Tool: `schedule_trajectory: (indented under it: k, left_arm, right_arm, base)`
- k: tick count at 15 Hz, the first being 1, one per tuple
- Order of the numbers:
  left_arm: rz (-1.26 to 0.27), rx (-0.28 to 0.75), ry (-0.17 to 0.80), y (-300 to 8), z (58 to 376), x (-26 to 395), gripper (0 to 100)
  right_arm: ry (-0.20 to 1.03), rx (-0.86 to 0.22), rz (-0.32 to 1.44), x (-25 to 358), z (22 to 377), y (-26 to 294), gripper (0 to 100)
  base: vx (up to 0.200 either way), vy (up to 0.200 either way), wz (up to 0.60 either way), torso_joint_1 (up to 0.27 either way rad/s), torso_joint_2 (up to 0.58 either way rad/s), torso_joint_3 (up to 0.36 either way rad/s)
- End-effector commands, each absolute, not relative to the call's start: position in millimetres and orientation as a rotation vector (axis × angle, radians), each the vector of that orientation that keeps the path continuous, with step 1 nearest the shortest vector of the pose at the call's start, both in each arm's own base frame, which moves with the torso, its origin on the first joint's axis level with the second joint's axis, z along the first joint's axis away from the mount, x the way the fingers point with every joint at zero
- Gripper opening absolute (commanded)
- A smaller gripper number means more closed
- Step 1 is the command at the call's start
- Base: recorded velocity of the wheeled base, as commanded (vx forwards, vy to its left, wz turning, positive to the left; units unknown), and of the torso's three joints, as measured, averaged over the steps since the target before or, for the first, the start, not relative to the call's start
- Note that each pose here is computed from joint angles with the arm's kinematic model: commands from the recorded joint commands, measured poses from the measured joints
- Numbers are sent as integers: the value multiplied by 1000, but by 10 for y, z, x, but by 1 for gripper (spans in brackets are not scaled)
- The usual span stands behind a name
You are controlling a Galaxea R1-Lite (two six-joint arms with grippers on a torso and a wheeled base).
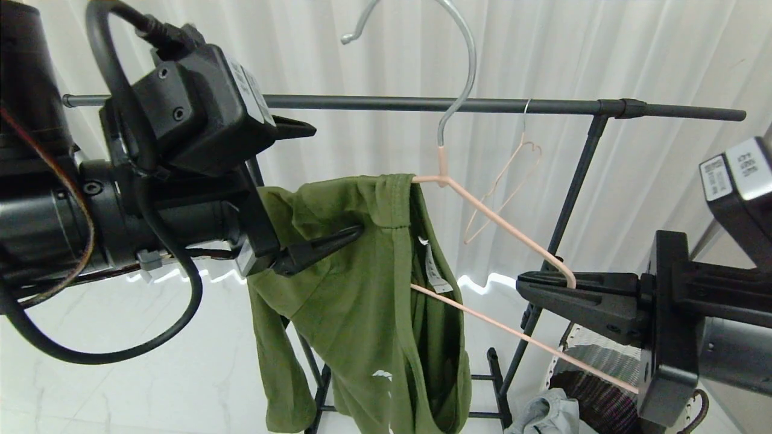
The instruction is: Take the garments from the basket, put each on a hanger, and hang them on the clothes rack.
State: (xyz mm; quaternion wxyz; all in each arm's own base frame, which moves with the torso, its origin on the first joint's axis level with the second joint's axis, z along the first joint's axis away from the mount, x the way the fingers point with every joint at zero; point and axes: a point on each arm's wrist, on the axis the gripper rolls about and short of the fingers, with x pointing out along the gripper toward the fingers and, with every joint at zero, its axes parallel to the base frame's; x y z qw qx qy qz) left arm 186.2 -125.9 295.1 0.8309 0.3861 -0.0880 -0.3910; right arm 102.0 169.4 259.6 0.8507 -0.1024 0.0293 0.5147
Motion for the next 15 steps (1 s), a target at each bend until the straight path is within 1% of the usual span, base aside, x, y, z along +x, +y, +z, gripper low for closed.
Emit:
schedule_trajectory:
  k: [1,4,5,13,14,15]
  left_arm:
    - [-844,823,-156,-1295,2868,1912,100]
    - [-847,824,-154,-1295,2858,1906,100]
    - [-847,824,-154,-1293,2857,1903,0]
    - [-849,826,-131,-1278,2793,1888,0]
    - [-843,827,-130,-1278,2783,1890,0]
    - [-829,830,-134,-1277,2770,1894,0]
  right_arm:
    - [62,-221,1120,966,2586,1742,0]
    - [45,-254,1136,946,2574,1757,0]
    - [44,-256,1137,943,2574,1759,0]
    - [47,-256,1131,944,2569,1758,0]
    - [48,-257,1128,945,2568,1757,100]
    - [50,-258,1122,948,2562,1750,100]
  base:
    - [0,0,0,0,0,0]
    - [0,0,0,0,0,0]
    - [0,0,0,0,0,0]
    - [0,0,0,0,0,0]
    - [0,0,0,0,0,0]
    - [0,0,0,0,0,0]
